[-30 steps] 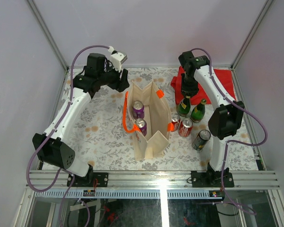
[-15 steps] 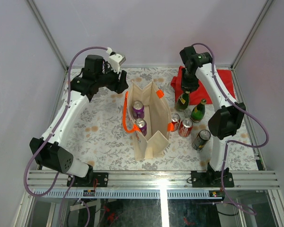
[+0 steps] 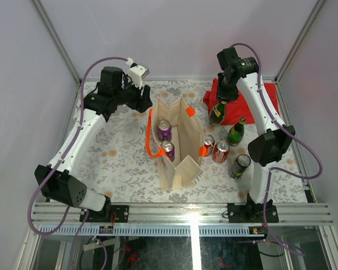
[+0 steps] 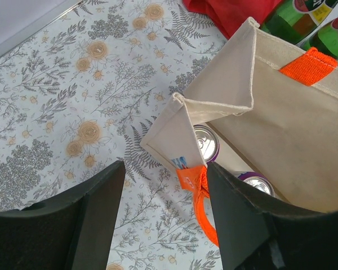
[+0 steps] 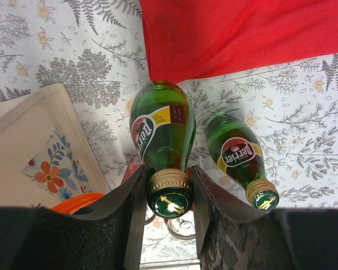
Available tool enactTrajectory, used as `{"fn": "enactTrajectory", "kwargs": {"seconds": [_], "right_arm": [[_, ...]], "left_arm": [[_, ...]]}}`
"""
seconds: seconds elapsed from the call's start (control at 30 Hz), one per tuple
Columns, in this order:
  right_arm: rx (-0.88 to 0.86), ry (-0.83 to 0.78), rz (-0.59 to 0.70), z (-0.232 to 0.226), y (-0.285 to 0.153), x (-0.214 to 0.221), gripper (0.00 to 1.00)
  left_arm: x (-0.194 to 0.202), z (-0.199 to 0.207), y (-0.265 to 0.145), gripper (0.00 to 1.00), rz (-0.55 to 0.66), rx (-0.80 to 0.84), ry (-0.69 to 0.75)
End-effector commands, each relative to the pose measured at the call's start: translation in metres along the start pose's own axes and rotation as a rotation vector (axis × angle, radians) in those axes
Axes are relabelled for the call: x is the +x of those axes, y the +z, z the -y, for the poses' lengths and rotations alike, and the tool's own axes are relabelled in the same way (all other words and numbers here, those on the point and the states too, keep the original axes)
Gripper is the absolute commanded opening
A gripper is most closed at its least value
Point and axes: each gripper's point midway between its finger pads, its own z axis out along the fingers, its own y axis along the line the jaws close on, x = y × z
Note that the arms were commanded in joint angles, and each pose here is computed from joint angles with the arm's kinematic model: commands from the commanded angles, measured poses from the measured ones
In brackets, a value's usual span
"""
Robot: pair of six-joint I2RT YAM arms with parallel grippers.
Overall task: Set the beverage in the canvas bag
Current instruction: Pick up the drink from the center of the board, then place the drink at the center of the board.
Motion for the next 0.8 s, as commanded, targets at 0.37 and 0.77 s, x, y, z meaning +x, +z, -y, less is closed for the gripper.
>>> {"fn": "enactTrajectory", "kwargs": {"seconds": [0.37,0.77], "right_arm": [[-0.138,0.106,0.277,0.001,-0.1,-0.041,0.0],[-0.14,0.087,0.214,-0.006,-0.064,-0.024,0.0]], "left_arm": [[-0.004,0.005,-0.012,0.6,0.043,-0.002,0.011],[-0.004,0.006,-0.013,0.6,0.047,0.004,0.014]]}}
